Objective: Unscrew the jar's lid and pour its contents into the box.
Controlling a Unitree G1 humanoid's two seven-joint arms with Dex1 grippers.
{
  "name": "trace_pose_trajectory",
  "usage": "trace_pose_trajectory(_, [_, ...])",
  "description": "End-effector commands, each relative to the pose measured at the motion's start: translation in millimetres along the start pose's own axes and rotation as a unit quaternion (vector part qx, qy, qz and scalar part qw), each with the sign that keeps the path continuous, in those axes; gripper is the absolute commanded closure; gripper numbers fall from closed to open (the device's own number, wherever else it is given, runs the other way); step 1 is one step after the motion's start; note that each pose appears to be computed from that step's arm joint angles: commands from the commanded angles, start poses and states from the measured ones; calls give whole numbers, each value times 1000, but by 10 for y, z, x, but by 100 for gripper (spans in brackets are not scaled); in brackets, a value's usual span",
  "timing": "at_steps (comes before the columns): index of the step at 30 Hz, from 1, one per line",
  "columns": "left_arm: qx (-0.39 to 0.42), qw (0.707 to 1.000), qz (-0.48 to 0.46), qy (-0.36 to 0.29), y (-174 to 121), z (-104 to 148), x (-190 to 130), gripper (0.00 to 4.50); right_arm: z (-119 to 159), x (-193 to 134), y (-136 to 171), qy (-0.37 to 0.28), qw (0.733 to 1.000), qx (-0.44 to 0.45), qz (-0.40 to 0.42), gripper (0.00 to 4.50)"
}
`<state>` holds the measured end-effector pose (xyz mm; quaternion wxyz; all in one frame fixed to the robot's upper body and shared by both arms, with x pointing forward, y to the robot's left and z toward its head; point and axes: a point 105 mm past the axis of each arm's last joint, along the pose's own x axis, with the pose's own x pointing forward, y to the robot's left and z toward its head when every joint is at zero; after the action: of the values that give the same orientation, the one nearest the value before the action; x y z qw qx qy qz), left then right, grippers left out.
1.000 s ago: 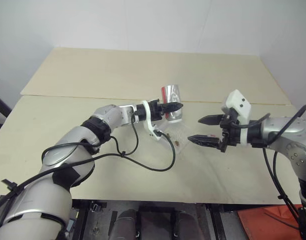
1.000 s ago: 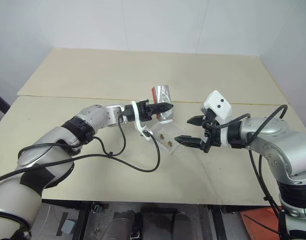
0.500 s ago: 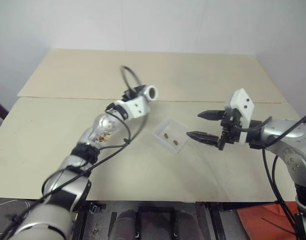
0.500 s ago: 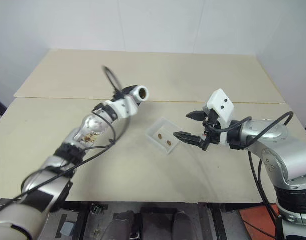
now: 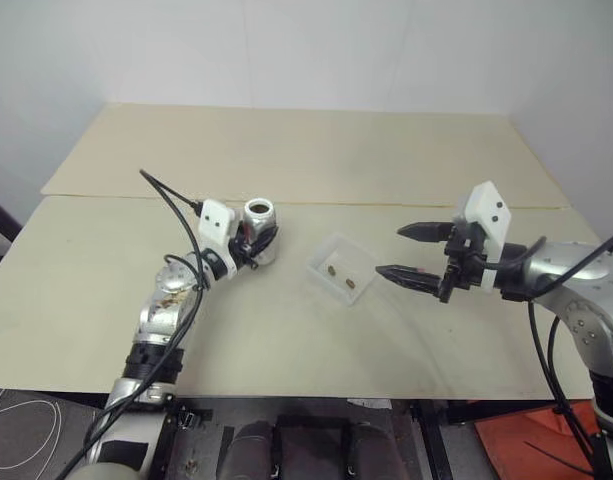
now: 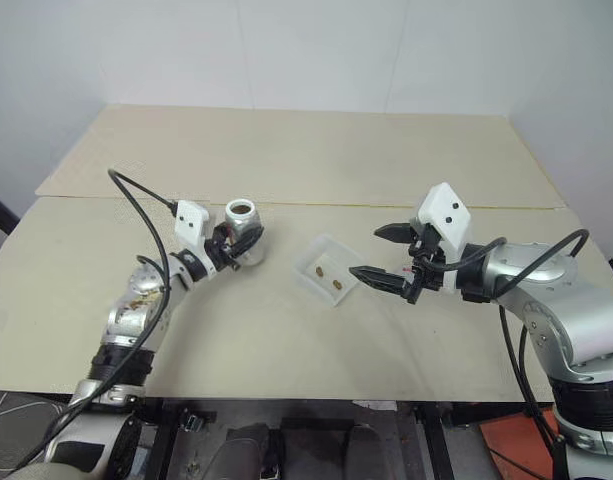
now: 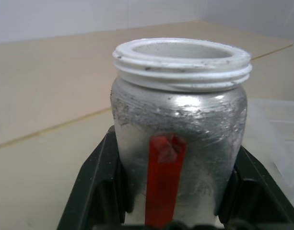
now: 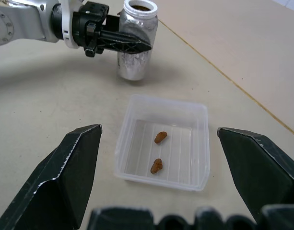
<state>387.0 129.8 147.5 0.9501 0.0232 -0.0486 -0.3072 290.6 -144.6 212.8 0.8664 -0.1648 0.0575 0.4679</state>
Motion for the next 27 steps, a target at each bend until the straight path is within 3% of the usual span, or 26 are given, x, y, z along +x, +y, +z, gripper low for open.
trace_pose_trajectory(1, [20, 999, 17, -43, 36, 69, -29, 259, 147, -89, -2, -19, 999, -30, -12, 3])
trace_pose_trajectory(8, [15, 999, 18, -22, -6, -202, -82, 259, 148, -86, 41, -18, 999, -32, -7, 3])
trace_pose_trajectory(16, [35, 999, 5, -10, 46, -127, -293, 2, 147, -52, 66, -18, 999, -36, -1, 0])
trace_pose_trajectory(21, [67, 996, -62, 15, 65, 121, -687, 2, 128, -60, 54, -17, 999, -35, -3, 0])
trace_pose_trajectory(27, [90, 977, -188, 41, 39, 617, -1384, 2, 95, -105, 29, -18, 999, -40, -3, 0])
